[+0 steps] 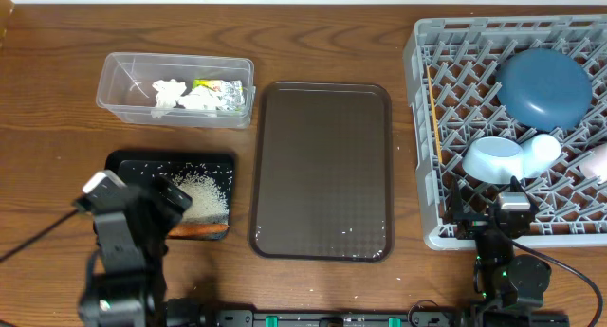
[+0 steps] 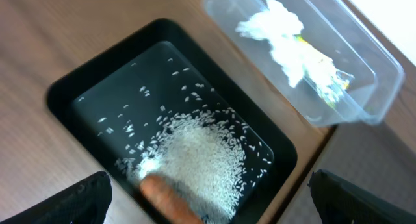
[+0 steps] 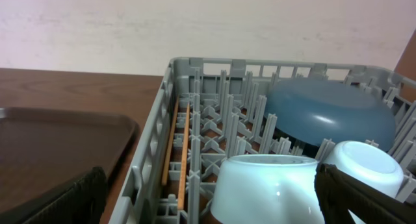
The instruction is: Sort waste into correct bins and load items into the dishwasher rack
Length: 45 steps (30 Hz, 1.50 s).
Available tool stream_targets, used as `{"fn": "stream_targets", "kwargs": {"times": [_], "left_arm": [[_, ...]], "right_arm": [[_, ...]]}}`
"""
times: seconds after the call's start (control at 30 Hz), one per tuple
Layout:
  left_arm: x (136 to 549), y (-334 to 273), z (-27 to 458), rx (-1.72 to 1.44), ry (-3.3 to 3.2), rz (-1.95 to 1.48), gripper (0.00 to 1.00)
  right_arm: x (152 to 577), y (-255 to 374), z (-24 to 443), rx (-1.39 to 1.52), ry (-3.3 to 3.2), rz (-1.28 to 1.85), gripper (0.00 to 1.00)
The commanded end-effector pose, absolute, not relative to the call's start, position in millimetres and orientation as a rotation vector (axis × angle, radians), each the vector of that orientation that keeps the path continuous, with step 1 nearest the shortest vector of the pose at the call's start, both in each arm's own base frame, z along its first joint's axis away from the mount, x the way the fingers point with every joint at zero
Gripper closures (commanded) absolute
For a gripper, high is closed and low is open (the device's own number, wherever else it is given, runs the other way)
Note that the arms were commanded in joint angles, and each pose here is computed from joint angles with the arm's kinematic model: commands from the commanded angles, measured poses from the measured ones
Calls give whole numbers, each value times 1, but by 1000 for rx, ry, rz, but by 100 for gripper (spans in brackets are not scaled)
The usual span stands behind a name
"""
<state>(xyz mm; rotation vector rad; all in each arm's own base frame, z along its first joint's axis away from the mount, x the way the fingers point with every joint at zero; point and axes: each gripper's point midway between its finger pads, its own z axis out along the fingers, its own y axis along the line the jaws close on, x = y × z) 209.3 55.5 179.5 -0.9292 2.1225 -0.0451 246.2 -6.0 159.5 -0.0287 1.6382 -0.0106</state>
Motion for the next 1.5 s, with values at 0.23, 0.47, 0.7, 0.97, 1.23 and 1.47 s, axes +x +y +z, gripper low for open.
{"fn": "stream_targets", "kwargs": {"times": [0.23, 0.47, 0.7, 0.97, 1.23, 1.47], "left_arm": [[213, 33, 134, -676, 2001, -141, 0], [243, 16, 151, -533, 1725, -321, 0], [246, 14, 134, -511, 1677, -336, 0], [244, 9, 136, -409, 1685, -278, 0], [244, -2, 136, -281, 1709, -231, 0], [244, 1, 136, -200, 1717, -132, 0]], "right_arm": [[246, -9, 159, -3, 1635, -10, 1], [246, -9, 159, -3, 1635, -10, 1], [246, -9, 159, -3, 1635, -10, 1], [246, -9, 159, -3, 1635, -10, 1], [246, -9, 159, -3, 1635, -10, 1], [246, -9, 159, -3, 1635, -10, 1]]}}
